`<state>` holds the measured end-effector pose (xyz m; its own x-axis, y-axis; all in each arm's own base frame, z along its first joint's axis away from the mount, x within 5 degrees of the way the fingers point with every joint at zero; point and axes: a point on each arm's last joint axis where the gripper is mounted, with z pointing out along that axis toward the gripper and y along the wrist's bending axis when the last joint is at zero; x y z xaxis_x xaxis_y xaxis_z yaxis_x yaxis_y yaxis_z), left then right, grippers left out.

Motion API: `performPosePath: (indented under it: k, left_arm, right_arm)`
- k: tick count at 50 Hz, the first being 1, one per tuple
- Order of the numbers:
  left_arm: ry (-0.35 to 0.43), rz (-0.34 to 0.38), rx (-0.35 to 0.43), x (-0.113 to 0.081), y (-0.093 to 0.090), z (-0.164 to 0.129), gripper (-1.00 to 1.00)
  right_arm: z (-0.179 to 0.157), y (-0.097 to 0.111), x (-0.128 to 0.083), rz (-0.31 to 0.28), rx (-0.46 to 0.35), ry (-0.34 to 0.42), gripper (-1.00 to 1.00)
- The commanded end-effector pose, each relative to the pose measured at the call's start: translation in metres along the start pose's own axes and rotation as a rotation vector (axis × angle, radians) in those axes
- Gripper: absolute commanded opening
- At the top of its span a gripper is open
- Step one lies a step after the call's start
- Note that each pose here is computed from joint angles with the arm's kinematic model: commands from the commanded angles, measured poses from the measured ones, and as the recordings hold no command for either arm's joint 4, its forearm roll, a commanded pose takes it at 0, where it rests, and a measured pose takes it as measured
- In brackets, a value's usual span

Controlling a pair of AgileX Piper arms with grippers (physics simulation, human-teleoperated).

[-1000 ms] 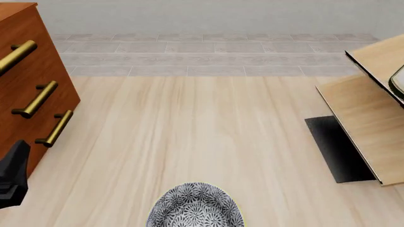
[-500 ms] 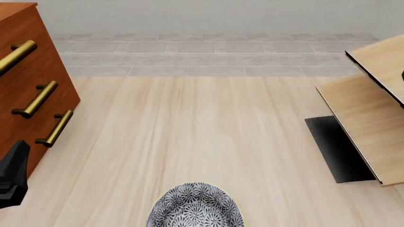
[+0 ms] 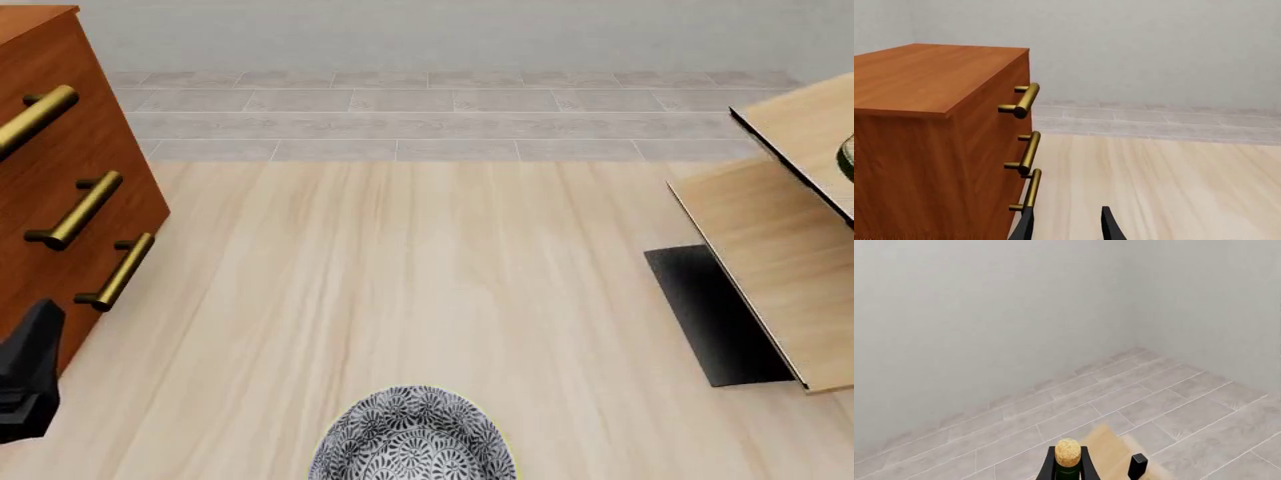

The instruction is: Put the wine bottle on the wine rack.

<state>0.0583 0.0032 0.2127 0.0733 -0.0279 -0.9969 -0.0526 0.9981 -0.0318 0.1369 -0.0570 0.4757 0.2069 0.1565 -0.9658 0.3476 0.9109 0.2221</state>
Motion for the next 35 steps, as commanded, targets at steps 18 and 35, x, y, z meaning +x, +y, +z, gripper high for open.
performPosePath:
  k: [18, 35]
  left_arm:
    - [0.013, 0.008, 0.005, 0.002, 0.000, -0.002, 1.00]
    - [0.011, 0.007, 0.004, 0.002, 0.000, -0.002, 1.00]
  right_arm:
    - [0.006, -0.005, 0.013, 0.082, 0.010, -0.009, -1.00]
    - [0.013, -0.010, 0.024, 0.093, 0.029, 0.008, -1.00]
